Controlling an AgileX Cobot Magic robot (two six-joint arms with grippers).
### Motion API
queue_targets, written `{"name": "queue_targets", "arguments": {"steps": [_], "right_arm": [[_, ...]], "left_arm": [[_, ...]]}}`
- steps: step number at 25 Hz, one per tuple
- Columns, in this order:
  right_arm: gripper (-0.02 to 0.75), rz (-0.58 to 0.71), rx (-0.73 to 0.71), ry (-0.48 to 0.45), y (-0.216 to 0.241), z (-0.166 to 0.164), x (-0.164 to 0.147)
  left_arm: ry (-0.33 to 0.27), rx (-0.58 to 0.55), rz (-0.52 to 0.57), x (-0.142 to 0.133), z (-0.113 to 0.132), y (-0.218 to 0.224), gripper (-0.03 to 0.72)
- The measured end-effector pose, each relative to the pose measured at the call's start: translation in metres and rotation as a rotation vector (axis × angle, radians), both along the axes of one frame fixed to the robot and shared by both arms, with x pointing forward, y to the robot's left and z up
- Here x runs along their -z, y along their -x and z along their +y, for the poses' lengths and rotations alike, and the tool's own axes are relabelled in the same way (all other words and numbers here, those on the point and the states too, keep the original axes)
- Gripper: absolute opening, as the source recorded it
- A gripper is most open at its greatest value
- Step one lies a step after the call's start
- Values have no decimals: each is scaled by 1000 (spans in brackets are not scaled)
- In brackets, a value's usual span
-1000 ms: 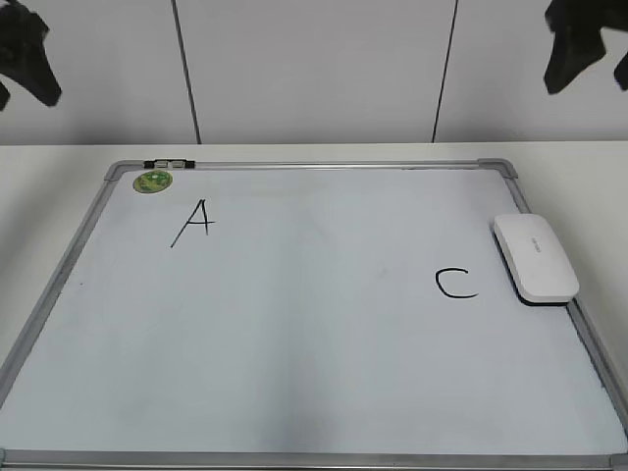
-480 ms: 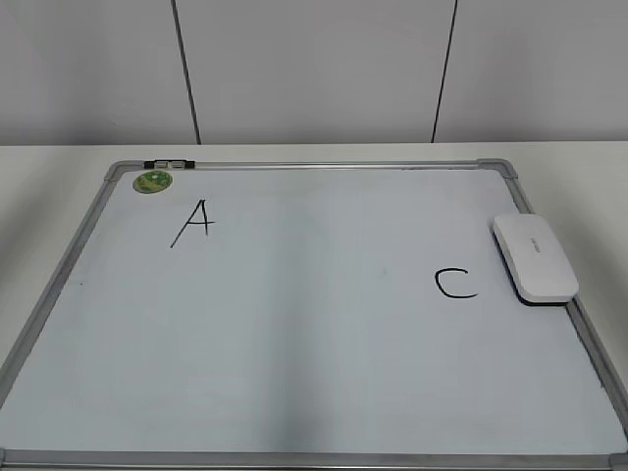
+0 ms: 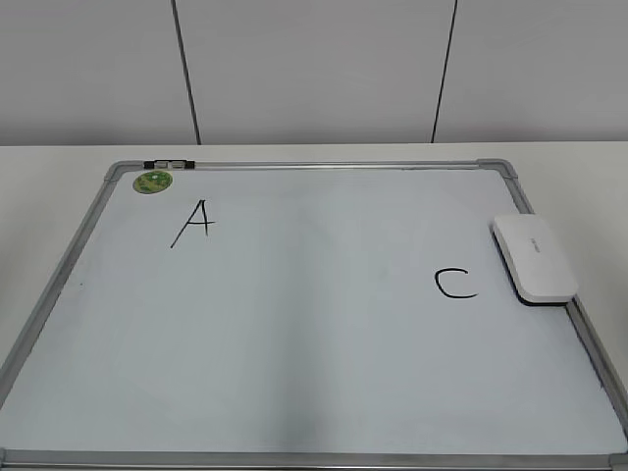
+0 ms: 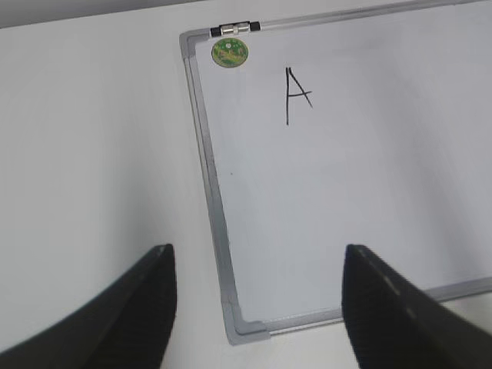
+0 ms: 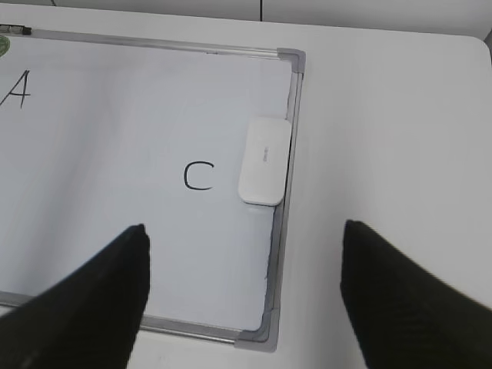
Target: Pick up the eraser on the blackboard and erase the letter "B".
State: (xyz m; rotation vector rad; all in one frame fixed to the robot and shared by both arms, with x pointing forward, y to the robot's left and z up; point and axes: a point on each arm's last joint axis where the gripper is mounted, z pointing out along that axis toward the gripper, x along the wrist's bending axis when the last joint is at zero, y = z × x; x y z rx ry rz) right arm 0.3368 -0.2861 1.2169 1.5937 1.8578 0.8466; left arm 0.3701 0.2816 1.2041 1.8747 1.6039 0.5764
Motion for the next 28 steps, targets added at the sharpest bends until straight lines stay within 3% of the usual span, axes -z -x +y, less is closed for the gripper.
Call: {"name": "queue_targets", "arguments": {"steps": [11, 20, 24, 28], "right_arm": [[592, -25, 79, 61, 74, -15, 76], [592, 56, 110, 92, 88, -20, 141], [592, 137, 108, 102, 84, -19, 165], [592, 89, 104, 98, 78, -19, 167]], "left_arm": [[14, -17, 23, 69, 5, 73, 490], [-39, -43, 98, 148, 12, 98, 490], [-57, -60, 4, 149, 15, 98, 490], [-73, -70, -59, 148, 16, 95, 490]]}}
